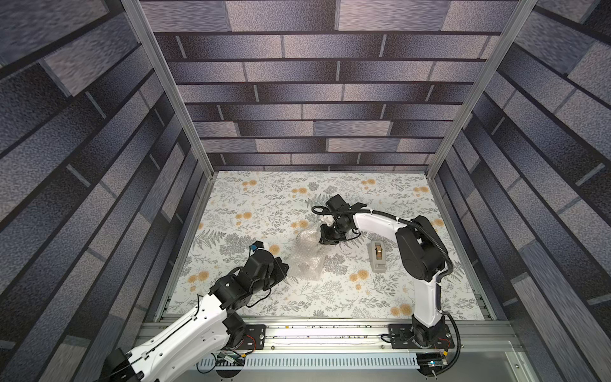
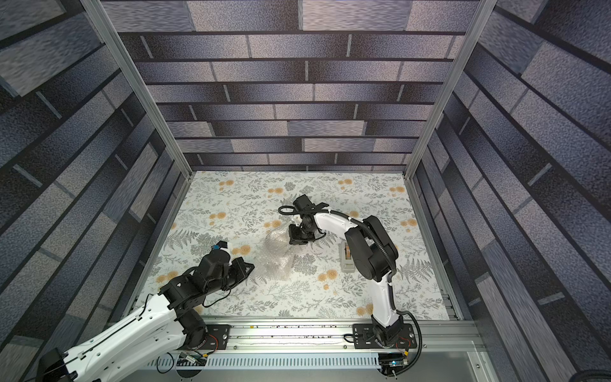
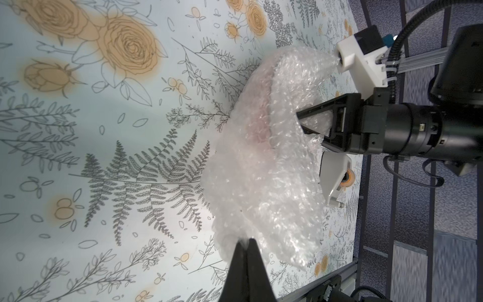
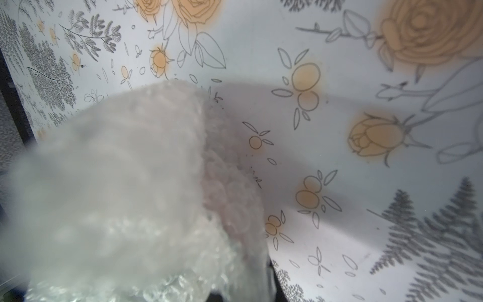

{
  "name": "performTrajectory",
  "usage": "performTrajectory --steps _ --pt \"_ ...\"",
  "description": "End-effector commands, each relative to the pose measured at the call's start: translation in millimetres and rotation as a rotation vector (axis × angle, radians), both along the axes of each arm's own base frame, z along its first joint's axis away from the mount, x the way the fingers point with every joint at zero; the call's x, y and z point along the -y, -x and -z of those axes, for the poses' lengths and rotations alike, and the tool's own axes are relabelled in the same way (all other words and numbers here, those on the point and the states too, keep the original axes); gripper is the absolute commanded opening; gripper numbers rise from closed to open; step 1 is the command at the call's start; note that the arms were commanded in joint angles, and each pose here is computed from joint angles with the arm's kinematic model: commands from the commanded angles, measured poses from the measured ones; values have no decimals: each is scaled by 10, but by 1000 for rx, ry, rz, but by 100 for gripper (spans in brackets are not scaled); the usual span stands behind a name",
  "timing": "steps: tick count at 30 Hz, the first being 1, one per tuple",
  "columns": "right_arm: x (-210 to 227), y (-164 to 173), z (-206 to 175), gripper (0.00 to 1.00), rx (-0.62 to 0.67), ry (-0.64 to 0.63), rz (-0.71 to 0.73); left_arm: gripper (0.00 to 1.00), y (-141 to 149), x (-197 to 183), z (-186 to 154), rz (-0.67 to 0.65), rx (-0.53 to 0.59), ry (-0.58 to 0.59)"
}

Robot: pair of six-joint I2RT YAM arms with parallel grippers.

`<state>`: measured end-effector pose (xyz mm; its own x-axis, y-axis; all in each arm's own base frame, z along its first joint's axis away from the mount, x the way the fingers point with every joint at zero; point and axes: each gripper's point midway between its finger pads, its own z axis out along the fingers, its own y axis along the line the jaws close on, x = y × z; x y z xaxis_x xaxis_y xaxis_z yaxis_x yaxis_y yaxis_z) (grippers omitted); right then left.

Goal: Wrap bowls in bubble wrap
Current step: Wrap the bowl in bubble wrap.

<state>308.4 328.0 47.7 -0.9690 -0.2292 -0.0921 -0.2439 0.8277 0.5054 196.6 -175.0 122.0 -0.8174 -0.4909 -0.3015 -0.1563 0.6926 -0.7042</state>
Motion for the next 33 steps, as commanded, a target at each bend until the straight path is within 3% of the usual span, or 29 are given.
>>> performTrajectory --steps 1,9,18,33 --pt "5 60 95 9 -6 33 -17 0 -89 134 -192 56 70 11" --pt "-18 82 124 8 6 68 -47 0 -338 386 -595 108 173 43" --pt "-40 128 167 8 2 87 -65 0 -659 640 -802 165 261 25" --pt "-38 199 203 6 1 99 -90 2 -1200 775 -473 185 243 -85"
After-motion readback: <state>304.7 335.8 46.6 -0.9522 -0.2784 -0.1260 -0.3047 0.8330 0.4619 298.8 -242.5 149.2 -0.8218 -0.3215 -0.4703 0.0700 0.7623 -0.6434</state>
